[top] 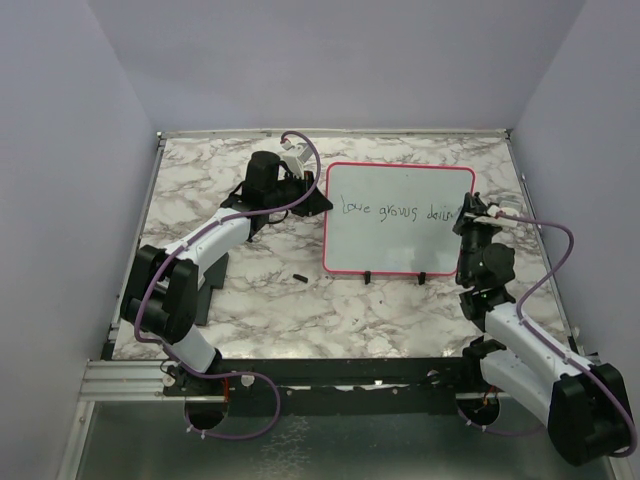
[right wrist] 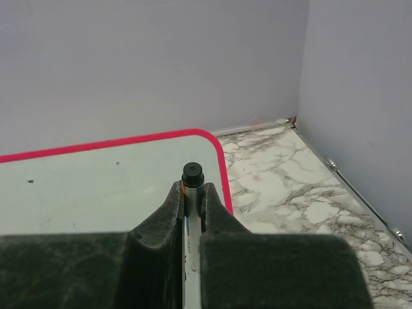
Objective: Write a sentence on the whiteboard
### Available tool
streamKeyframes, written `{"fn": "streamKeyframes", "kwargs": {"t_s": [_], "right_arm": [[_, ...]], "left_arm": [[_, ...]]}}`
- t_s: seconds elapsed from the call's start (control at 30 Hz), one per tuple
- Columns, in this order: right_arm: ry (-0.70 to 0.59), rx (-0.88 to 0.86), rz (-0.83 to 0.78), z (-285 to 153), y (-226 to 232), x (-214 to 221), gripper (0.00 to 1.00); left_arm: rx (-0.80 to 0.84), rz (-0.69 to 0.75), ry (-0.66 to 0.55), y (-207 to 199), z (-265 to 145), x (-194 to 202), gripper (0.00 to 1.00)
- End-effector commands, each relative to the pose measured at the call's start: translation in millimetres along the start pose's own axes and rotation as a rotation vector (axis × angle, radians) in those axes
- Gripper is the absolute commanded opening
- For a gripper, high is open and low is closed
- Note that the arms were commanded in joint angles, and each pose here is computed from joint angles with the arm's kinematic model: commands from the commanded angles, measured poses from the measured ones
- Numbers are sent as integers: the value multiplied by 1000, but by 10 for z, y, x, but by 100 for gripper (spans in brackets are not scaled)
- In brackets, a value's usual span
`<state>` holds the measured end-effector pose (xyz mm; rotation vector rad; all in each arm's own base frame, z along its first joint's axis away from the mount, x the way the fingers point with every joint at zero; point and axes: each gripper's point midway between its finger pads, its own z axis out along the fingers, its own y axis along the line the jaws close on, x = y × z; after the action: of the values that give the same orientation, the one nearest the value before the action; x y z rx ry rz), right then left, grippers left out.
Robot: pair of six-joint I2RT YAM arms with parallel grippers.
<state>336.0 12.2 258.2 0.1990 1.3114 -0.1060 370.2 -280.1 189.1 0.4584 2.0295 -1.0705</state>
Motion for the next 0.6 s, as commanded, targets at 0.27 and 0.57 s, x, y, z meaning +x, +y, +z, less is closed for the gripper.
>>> {"fn": "streamKeyframes", "kwargs": {"t_s": [0.27,0.57], "right_arm": [[-39,43,-2,17,-87,-161,1],[-72,49,-23,104,-68,-261,1]], "left_arm": [[-21,44,-67,-15,-97,-192,0],[-21,45,-67,-17,-102,-191,0]]}}
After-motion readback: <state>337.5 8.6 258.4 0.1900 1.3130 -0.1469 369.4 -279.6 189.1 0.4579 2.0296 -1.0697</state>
